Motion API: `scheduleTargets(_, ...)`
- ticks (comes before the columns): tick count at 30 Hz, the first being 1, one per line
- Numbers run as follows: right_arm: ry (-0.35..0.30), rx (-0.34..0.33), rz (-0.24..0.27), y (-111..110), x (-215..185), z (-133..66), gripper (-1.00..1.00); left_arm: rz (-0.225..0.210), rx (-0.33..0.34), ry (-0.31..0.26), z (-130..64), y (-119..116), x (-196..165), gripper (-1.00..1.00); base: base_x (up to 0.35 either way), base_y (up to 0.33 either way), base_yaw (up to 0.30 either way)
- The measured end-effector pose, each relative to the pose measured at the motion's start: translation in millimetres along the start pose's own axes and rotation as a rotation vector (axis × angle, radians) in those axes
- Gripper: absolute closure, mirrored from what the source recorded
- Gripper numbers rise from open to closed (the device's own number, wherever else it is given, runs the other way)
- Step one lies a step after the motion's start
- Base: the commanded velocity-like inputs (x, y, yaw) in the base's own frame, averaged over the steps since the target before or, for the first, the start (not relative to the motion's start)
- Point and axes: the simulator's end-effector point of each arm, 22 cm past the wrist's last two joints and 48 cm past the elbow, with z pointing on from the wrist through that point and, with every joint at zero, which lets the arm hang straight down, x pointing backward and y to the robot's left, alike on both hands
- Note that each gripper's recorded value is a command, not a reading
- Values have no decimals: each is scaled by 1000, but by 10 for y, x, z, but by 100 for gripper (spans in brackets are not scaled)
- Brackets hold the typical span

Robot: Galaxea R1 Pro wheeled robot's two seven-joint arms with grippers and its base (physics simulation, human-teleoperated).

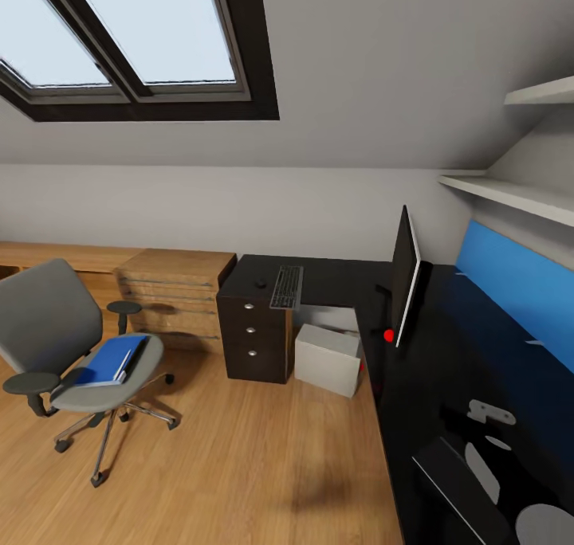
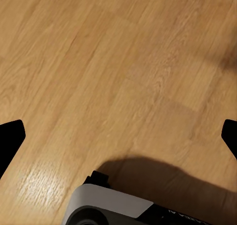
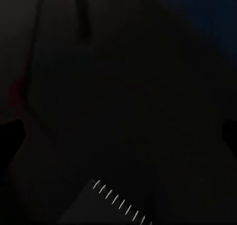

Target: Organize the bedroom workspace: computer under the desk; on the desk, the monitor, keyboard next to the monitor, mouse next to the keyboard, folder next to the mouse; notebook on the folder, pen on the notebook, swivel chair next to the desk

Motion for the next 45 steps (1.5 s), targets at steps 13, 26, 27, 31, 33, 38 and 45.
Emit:
scheduleTargets(13,65,-60,-65,193,193,-14,-100,-53,26,-157,-33,-111,-450,-100,0,0,0)
scheduleTargets(26,56,-88,-60,278,208,48,-100,-48,60,-189,14,-284,-515,-100,0,0,0)
scheduleTargets(27,55,-88,-60,282,213,56,-100,-47,61,-186,24,-290,-505,-100,0,0,0)
scheduleTargets(31,54,-90,-58,293,236,86,-100,-34,67,-140,73,-341,-397,-100,0,0,0)
scheduleTargets(33,53,-89,-58,292,247,102,-100,-29,85,-110,84,-445,-399,-100,0,0,0)
scheduleTargets(38,52,-89,-57,292,280,142,-100,-25,182,-52,-1,-896,-744,-100,0,0,0)
scheduleTargets(45,54,-89,-58,302,342,197,-100,-56,360,0,-435,-1490,-1411,-100,0,0,0)
